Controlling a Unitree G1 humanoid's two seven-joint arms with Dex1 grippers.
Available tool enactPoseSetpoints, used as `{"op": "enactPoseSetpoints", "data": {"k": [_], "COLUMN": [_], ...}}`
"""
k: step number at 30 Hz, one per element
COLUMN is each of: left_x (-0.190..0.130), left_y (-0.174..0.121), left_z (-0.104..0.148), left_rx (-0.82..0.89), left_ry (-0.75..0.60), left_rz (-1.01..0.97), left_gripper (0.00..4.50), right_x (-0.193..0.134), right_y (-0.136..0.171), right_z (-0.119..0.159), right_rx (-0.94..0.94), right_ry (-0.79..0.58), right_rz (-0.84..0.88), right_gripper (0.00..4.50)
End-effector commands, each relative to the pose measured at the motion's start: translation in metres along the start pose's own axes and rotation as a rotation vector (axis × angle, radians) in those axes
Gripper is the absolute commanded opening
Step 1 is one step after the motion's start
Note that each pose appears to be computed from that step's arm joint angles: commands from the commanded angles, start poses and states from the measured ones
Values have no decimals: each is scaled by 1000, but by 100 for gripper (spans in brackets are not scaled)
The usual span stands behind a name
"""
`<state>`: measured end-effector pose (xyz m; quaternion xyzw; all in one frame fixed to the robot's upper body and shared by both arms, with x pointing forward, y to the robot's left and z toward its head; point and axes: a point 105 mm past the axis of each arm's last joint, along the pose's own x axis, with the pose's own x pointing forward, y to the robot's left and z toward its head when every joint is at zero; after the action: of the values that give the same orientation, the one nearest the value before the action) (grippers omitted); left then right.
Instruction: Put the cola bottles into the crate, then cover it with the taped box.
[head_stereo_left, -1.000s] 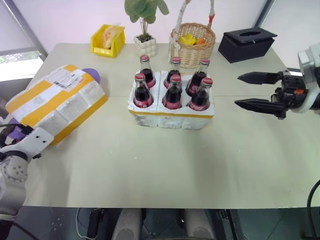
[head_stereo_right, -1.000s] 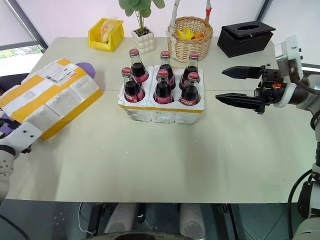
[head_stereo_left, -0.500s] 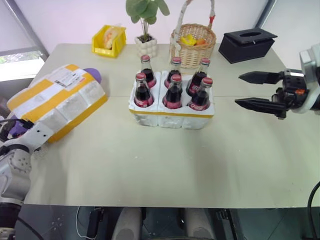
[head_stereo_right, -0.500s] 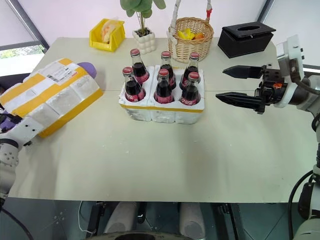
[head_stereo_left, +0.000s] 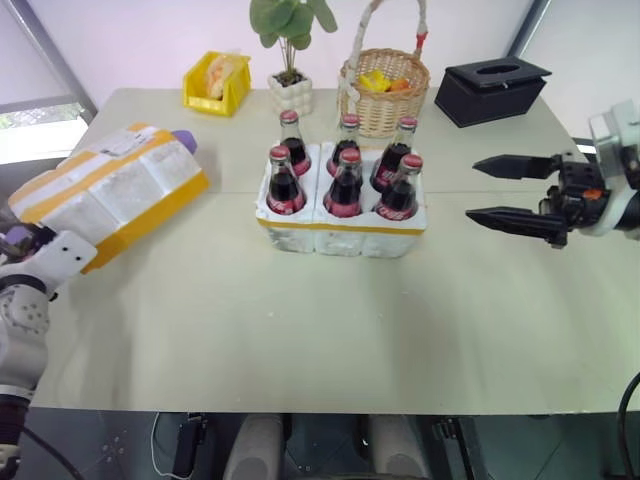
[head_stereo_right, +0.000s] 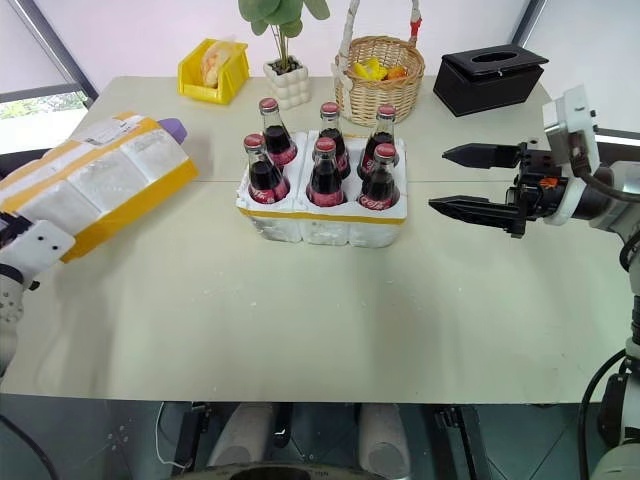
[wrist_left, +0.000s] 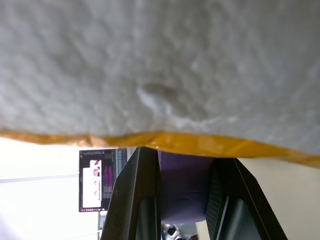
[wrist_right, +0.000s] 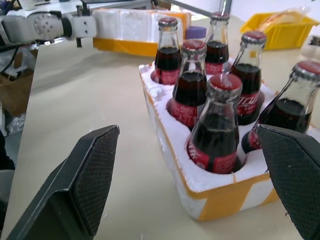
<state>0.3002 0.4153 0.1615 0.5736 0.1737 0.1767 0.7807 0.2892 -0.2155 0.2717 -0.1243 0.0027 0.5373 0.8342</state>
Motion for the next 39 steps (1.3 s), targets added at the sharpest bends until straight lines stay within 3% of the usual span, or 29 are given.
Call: {"op": "enactPoseSetpoints", "data": {"k": [1, 7, 11, 17, 23, 30, 39], "left_x": [2, 2, -10, -27, -54, -71, -75], "left_y": [56, 115, 139, 145, 122, 100, 60], "left_z": [28, 99, 155, 212, 283, 322, 320], "left_rx": [11, 16, 6, 38, 54, 72, 180], "left_ry": [-107, -331, -518, -701, -909, -1030, -1062], "left_rz": [106, 179, 193, 176, 96, 47, -23], "left_gripper": [49, 49, 49, 49, 49, 49, 49], "right_x": [-5, -9, -12, -13, -12, -9, -13], "right_y": [1, -3, -6, -5, -4, -5, -5], "right_z": [14, 1, -12, -24, -33, -37, -36], "right_rx": [-63, -16, 0, 38, 60, 75, 79], "right_ry": [3, 21, 31, 20, 14, 6, -6], "right_rz": [-8, -38, -87, -115, -141, -160, -184], "right_gripper": [450, 450, 450, 450, 450, 450, 450]}}
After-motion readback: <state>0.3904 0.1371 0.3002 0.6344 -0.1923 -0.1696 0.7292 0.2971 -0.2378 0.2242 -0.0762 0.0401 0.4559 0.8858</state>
